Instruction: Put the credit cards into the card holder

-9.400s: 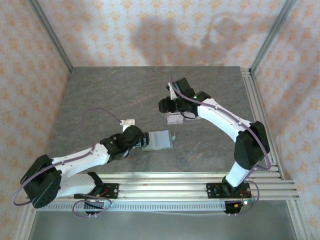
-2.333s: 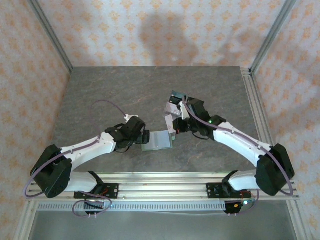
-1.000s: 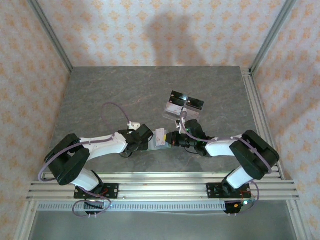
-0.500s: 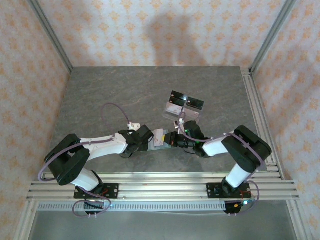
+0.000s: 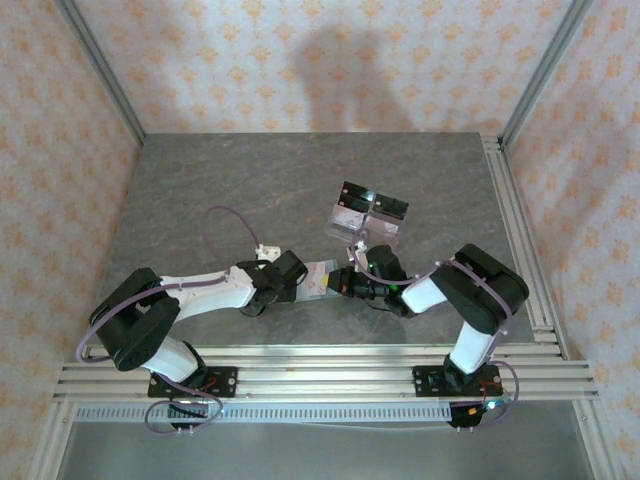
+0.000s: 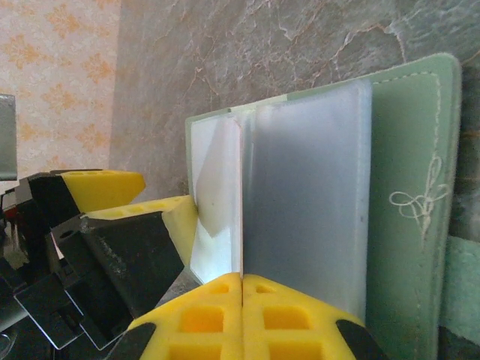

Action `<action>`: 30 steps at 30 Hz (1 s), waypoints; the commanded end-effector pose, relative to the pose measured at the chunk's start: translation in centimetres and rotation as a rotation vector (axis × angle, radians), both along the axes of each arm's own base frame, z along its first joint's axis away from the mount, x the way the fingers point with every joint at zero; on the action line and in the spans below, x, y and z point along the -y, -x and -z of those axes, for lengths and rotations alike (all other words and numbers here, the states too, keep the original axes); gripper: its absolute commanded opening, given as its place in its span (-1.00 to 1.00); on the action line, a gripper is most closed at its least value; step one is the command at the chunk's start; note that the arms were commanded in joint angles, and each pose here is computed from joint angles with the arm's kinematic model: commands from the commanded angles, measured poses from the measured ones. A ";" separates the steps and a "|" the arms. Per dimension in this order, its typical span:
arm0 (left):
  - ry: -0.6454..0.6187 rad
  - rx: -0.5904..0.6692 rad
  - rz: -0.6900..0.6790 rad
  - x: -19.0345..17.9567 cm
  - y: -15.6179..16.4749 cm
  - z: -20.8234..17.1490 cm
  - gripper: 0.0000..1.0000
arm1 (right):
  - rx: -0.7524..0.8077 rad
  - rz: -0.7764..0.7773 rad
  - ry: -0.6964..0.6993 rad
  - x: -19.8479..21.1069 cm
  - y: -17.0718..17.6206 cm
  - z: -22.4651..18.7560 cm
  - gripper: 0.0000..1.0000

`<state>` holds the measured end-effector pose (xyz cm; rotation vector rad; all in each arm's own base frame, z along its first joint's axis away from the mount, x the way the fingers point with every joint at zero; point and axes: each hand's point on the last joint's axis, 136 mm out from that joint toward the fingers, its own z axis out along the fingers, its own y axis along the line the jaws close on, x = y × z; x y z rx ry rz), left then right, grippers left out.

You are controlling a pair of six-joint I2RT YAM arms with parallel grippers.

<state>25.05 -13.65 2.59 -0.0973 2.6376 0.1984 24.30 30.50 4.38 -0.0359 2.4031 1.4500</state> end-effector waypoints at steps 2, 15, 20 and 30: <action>-0.056 -0.015 -0.009 -1.1 0.7 0.2 0.96 | 0.011 -0.021 -0.044 -0.5 0.3 -0.4 -1.00; -0.054 -0.016 -0.004 -0.9 0.7 0.3 0.96 | -0.020 -0.037 -0.068 -1.1 0.3 0.3 -1.00; -0.052 -0.017 0.000 -0.8 0.6 0.3 0.96 | -0.031 -0.049 -0.080 -1.5 0.2 0.5 -1.00; -0.083 0.055 -0.046 -1.8 -0.2 -2.4 1.00 | -0.052 -0.055 -0.063 -1.4 0.4 1.6 -1.00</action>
